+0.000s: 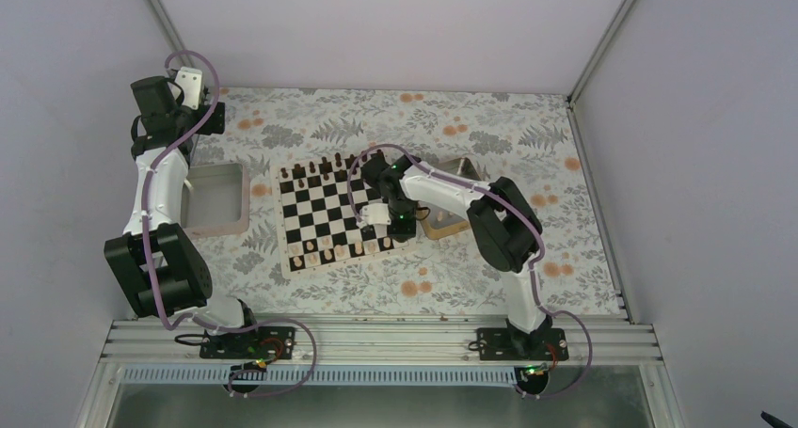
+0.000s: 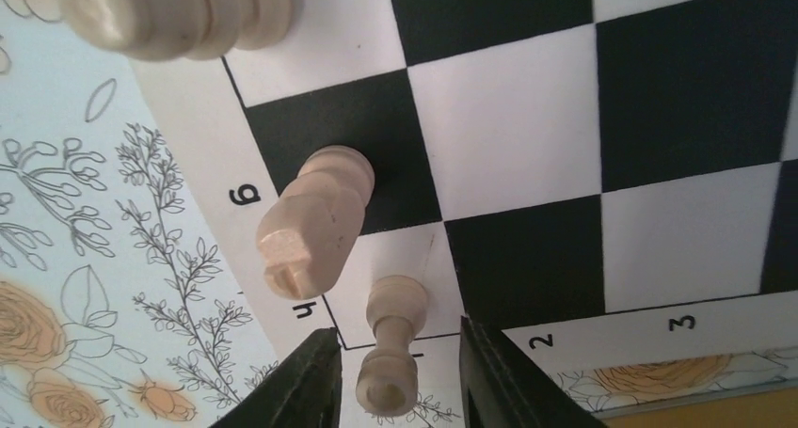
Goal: Set up the chess pieces on the board
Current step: Place the chess piece on the chessboard, then pick up the chess piece from the storage box.
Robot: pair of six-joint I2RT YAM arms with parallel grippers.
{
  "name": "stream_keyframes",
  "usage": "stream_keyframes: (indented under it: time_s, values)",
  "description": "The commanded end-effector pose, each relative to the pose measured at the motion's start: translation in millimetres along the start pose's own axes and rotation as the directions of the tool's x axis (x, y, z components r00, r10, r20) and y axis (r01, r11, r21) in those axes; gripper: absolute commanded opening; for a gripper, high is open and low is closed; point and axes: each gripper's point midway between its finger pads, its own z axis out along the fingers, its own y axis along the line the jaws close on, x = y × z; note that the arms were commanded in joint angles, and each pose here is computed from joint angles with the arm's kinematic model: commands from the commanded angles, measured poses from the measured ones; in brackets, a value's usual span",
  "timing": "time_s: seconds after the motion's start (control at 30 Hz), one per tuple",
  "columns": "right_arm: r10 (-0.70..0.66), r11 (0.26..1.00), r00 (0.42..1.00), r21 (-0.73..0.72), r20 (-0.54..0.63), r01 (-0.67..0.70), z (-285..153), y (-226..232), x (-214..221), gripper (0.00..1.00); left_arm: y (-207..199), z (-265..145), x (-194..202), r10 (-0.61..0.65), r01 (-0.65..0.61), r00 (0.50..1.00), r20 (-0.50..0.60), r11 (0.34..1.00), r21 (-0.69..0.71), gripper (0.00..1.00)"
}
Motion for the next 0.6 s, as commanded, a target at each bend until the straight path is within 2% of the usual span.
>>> stream_keyframes:
  time_s: [0.0, 0.17, 0.37, 0.47, 0.57]
  values:
    - [-0.002, 1.0, 0.998, 0.017, 0.062, 0.001, -30, -3, -7, 0.36, 4, -3, -3, 0.006, -0.005, 1.0, 0.014, 1.0, -0.013, 1.0]
    - [0.051, 0.996, 0.995, 0.069, 0.091, -0.057, -56, -21, 9, 0.4, 4, -3, -3, 0.006, -0.005, 1.0, 0.015, 1.0, -0.013, 1.0]
    - [0.2, 0.955, 0.97, 0.194, 0.135, -0.224, -93, -80, 62, 0.41, 5, -4, -5, 0.006, -0.005, 1.0, 0.018, 1.0, -0.016, 1.0]
    - [0.272, 0.925, 0.954, 0.237, 0.127, -0.295, -95, -106, 92, 0.41, 5, -3, -4, 0.004, -0.004, 1.0, 0.016, 1.0, -0.015, 1.0]
    - [0.28, 0.924, 0.952, 0.235, 0.125, -0.302, -87, -115, 100, 0.42, 5, -3, -4, 0.003, -0.003, 1.0, 0.016, 1.0, -0.016, 1.0]
